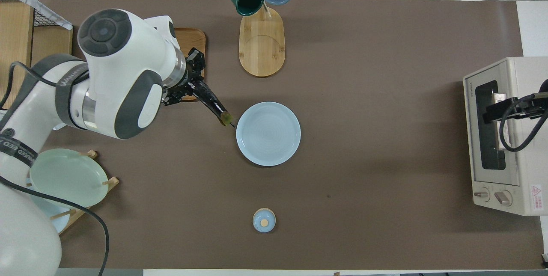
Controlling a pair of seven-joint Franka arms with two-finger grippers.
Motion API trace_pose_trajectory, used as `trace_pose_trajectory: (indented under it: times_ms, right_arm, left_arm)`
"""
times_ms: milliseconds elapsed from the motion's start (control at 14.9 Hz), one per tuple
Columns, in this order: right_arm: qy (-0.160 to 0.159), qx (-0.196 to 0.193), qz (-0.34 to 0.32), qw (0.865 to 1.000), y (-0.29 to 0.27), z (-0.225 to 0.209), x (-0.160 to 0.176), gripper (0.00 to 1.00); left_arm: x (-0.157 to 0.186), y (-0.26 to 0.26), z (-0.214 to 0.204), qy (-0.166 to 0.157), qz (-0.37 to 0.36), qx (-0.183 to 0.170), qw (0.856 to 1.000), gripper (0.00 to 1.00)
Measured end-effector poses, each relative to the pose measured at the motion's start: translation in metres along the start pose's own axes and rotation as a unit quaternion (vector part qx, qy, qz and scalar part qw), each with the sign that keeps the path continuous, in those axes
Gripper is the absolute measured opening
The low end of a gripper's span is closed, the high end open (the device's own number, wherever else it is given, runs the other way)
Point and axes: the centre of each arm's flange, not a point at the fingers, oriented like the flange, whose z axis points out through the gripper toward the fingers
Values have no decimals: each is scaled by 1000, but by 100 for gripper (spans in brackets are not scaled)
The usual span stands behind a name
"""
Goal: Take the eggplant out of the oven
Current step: 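Carry the eggplant to the wooden tray and lower it with the left gripper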
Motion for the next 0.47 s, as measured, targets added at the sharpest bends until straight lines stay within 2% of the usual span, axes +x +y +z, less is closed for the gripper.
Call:
trace_pose_trajectory:
  times_ms: [134,268,468]
  right_arm:
    - [-4,3,12,1000,13,3,-3,100]
    - [-7,4,14,1000,15,3,-6,100]
    - [-3,5,9,1000,10,-3,-9,100]
  left_arm:
    - [44,-23,1,2,99,2,995,46]
    - [87,-48,5,2,180,6,984,46]
    - [125,-57,27,-3,243,12,970,46]
